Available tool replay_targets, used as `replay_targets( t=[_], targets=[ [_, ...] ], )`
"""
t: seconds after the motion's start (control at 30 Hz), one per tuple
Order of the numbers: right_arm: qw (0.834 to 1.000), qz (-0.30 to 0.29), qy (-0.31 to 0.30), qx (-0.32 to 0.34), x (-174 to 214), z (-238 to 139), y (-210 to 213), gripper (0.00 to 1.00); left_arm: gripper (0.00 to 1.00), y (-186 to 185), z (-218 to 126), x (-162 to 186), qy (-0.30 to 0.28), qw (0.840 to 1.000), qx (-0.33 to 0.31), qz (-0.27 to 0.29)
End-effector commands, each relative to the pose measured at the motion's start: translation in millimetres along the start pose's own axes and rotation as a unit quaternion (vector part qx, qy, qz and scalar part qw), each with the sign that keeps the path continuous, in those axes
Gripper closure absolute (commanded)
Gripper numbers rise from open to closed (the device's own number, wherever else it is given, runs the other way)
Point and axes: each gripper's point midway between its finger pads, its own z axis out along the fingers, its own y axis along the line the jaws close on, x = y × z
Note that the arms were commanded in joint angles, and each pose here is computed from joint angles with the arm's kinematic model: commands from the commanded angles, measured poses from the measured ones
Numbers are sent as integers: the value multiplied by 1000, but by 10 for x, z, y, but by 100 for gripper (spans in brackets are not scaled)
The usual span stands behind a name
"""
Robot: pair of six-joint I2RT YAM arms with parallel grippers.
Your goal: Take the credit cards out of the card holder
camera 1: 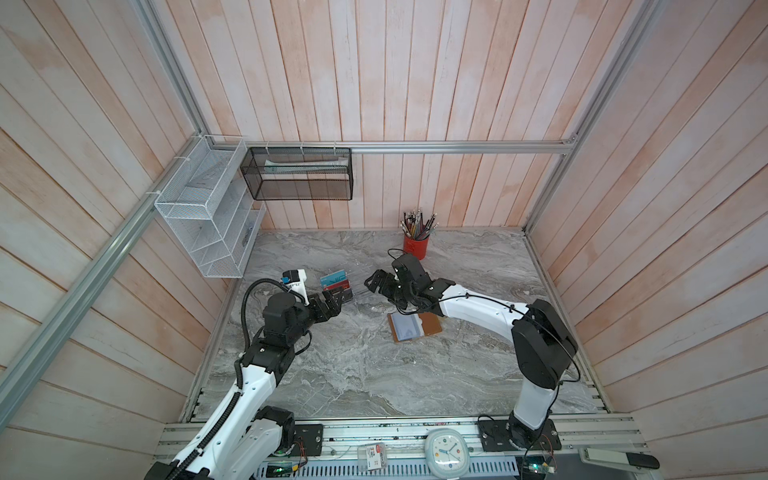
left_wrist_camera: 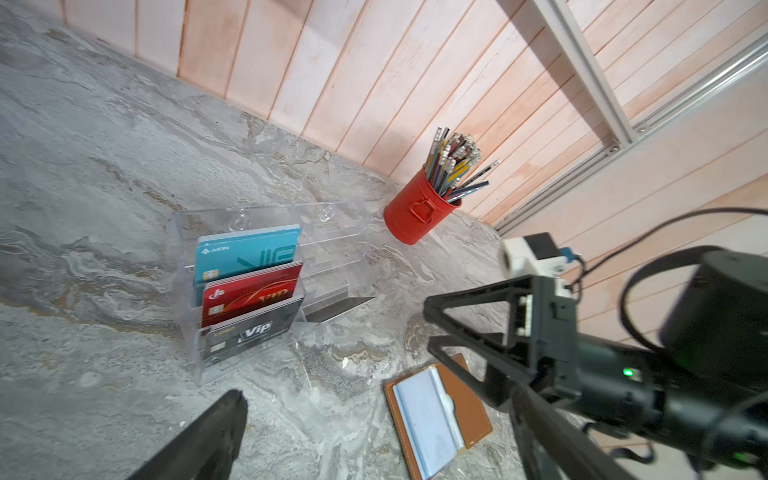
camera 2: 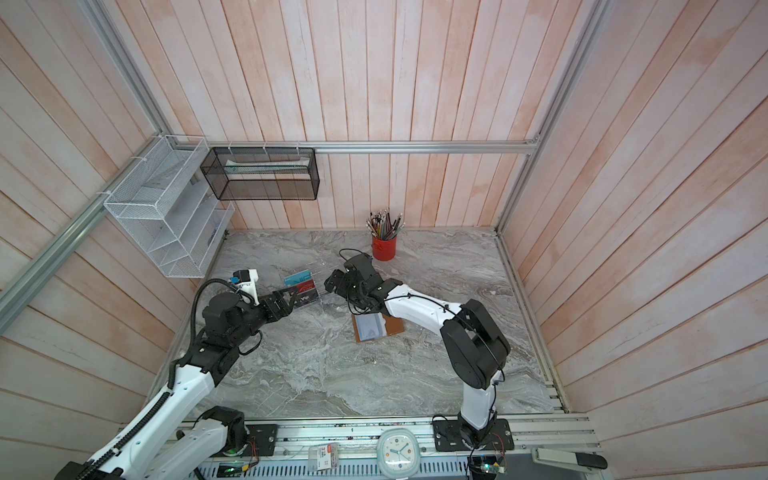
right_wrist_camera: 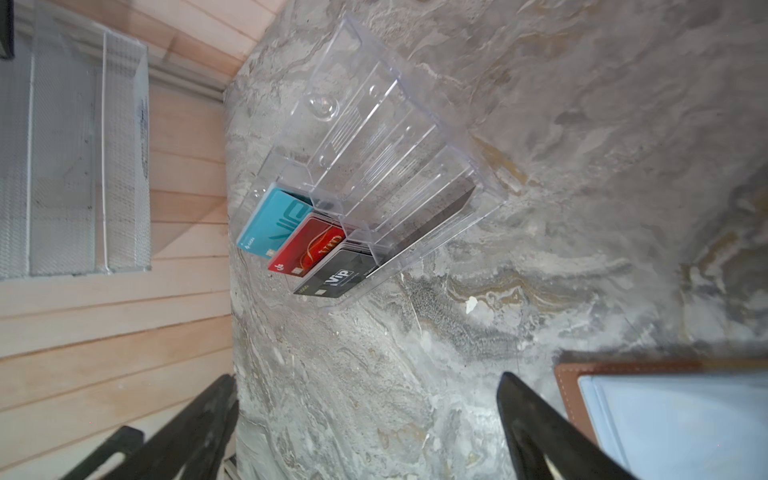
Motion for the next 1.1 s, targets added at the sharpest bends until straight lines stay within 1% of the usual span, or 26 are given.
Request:
replay_targets(
  t=[0.0, 0.03, 0.17, 0.23, 0.33, 0.47, 0.57, 0.77, 1.07],
  targets=[
    [992, -84, 32, -91, 187, 180, 229, 2, 0, -143, -18, 3, -4, 999, 48, -16],
    [990, -91, 37, -105, 213, 225, 253, 2, 0, -158, -8, 29, 2, 998, 55, -22],
    [986, -111, 51, -114, 243, 386, 278, 2, 0, -138, -15, 113, 12, 997, 58, -46],
    [987, -106, 53, -112, 212, 453, 244, 2, 0, -106, -35, 127, 9, 997, 56, -59],
    [985, -97, 63, -127, 173, 520, 227, 2, 0, -46, -54, 168, 10, 995, 57, -85],
    [984, -90, 68, -136, 116, 594, 211, 2, 0, 0, -57, 256, 26, 992, 65, -109],
    [984, -81, 68, -144, 60, 625, 201, 2, 0, 91, -57, 341, 38, 990, 55, -127],
    [982, -83, 72, -151, 0, 710, 262, 2, 0, 261, -58, 451, 52, 987, 35, -145],
    [983, -76, 71, -154, -90, 807, 294, 2, 0, 340, -85, 470, 55, 987, 26, -149]
  ],
)
